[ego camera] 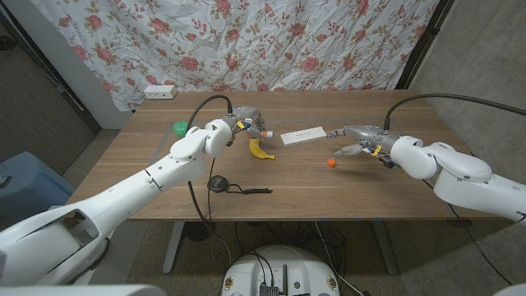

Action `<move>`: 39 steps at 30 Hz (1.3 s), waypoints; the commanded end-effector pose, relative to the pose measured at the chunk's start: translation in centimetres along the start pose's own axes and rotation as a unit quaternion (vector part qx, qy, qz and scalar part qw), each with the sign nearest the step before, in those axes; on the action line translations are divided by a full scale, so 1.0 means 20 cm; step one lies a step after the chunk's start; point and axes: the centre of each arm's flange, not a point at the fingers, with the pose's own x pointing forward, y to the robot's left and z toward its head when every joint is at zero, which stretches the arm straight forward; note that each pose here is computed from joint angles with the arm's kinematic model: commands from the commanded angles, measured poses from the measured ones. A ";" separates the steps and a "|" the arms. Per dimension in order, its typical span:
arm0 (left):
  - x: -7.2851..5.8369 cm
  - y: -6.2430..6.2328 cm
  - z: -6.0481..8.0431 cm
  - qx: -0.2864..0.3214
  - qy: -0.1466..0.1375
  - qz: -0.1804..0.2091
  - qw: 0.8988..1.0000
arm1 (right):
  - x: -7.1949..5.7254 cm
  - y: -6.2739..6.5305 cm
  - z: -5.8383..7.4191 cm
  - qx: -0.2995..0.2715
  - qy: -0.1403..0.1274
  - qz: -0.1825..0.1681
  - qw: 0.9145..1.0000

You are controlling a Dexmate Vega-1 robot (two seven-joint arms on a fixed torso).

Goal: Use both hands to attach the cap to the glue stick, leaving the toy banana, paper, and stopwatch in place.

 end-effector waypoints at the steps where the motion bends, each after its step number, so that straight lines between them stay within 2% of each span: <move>1: 0.03 -0.02 0.02 -0.013 -0.002 -0.004 1.000 | 0.05 0.01 0.02 -0.040 0.001 0.025 0.999; 16: 0.04 -0.02 0.04 -0.012 -0.007 -0.008 1.000 | 0.09 0.07 0.10 -0.089 0.001 0.056 0.994; 24: 0.04 -0.02 0.03 -0.010 -0.005 -0.008 1.000 | 0.10 0.10 0.10 -0.097 0.005 0.059 0.994; 39: 0.05 -0.02 0.03 -0.011 -0.003 -0.011 1.000 | 0.16 0.15 0.09 -0.112 0.013 0.068 0.991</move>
